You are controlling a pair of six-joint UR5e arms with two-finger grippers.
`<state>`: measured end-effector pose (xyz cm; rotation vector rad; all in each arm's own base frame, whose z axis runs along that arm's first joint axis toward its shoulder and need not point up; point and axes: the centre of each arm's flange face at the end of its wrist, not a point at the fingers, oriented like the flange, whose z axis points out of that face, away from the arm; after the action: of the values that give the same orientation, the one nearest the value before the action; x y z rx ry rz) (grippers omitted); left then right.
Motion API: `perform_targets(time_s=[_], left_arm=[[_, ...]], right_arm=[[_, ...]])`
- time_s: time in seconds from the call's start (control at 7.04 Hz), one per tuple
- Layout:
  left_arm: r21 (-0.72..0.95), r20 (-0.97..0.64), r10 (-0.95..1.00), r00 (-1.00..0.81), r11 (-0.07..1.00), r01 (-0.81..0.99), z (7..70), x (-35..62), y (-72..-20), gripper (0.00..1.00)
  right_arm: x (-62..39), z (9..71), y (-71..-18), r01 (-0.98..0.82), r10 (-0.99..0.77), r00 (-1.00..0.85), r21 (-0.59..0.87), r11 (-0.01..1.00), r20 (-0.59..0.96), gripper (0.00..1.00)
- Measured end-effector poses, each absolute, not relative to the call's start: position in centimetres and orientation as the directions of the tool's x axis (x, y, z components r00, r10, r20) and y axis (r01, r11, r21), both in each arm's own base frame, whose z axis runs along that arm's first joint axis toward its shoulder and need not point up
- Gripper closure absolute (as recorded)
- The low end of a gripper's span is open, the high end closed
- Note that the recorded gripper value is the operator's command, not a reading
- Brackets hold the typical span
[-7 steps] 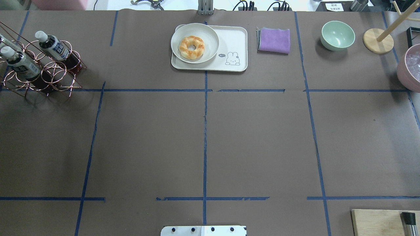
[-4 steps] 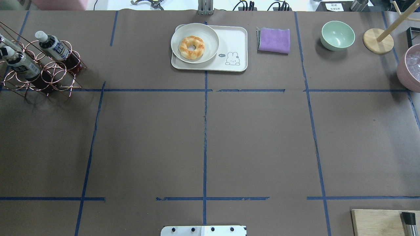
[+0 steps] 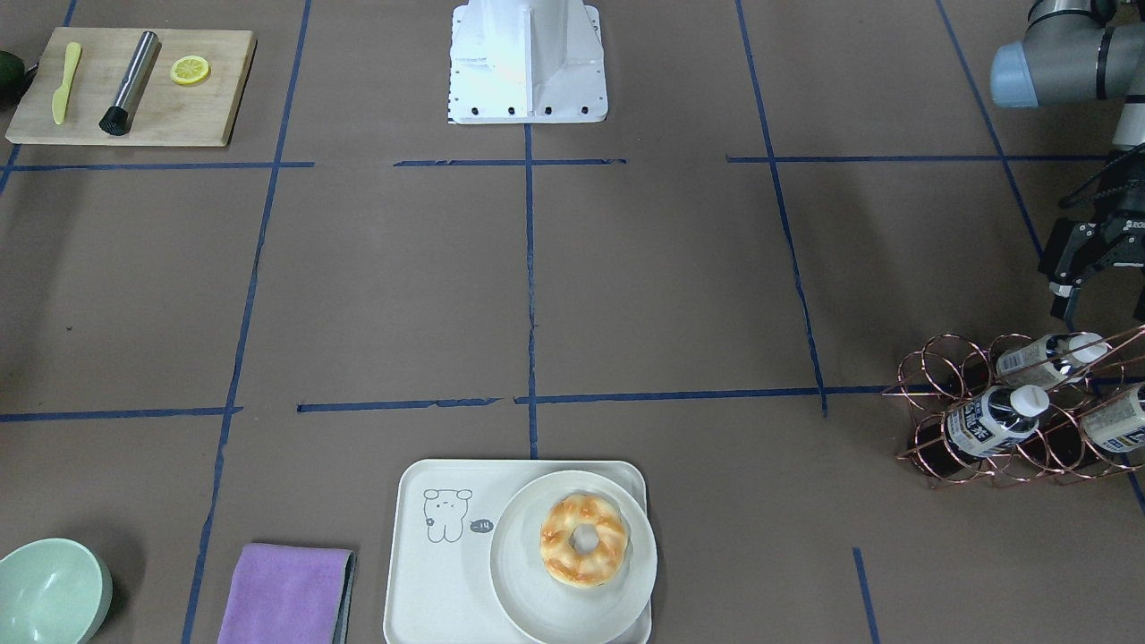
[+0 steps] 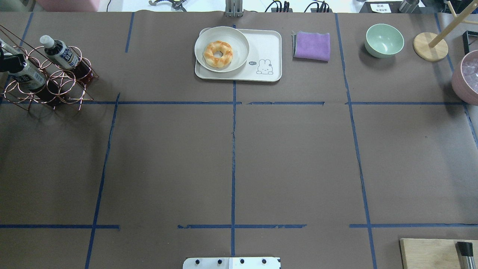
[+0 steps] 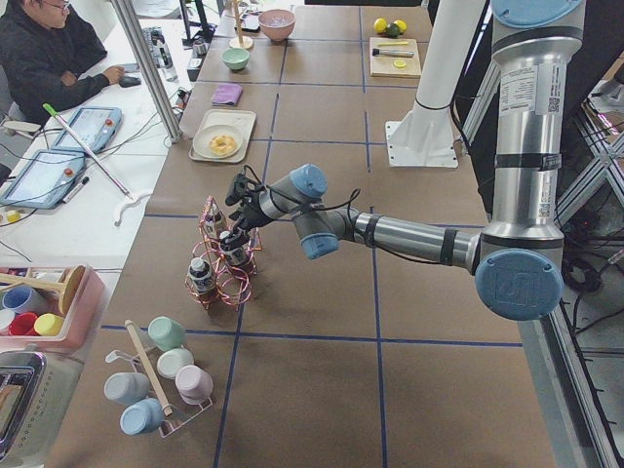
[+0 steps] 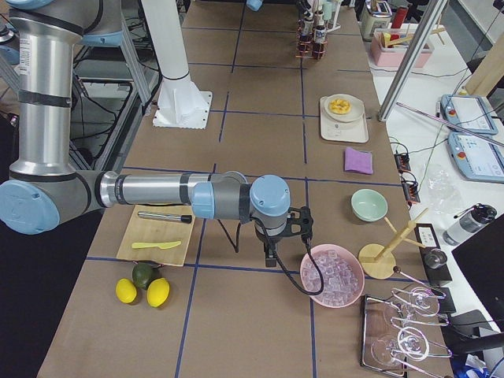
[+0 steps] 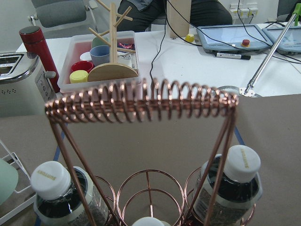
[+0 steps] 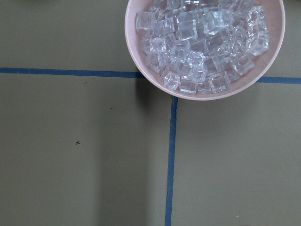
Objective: Place tea on tray
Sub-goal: 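Grasp a dark tea bottle in the copper rack with the left gripper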
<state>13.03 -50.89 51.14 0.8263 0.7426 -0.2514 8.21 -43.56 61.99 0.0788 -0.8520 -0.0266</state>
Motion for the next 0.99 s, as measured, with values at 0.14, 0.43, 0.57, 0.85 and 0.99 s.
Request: perform_targets(time_s=[0.14, 0.43, 0.57, 0.85, 0.99], left_arm=[[0.576, -0.685, 0.075, 0.725, 0.665, 0.475, 51.65, 13.1, -51.02, 0.25], [0.574, -0.683, 0.074, 0.726, 0.668, 0.473, 52.17, 13.3, -51.15, 0.32], [0.574, -0.683, 0.073, 0.727, 0.669, 0.472, 52.31, 13.37, -51.25, 0.33], [0.573, -0.681, 0.071, 0.729, 0.671, 0.471, 52.47, 13.42, -51.42, 0.34], [0.573, -0.68, 0.07, 0.73, 0.671, 0.47, 52.57, 13.46, -51.52, 0.34]], right_arm=[[8.21, 61.94, -43.57, -0.008, -0.056, 0.659, 0.081, 0.997, 0.751, 0.0], [8.21, 61.87, -43.57, -0.008, -0.057, 0.659, 0.083, 0.997, 0.75, 0.0], [8.21, 61.87, -43.57, -0.008, -0.057, 0.659, 0.083, 0.997, 0.75, 0.0], [8.21, 61.87, -43.57, -0.008, -0.056, 0.658, 0.082, 0.997, 0.75, 0.0], [8.2, 61.85, -43.56, -0.009, -0.056, 0.658, 0.082, 0.997, 0.751, 0.0]])
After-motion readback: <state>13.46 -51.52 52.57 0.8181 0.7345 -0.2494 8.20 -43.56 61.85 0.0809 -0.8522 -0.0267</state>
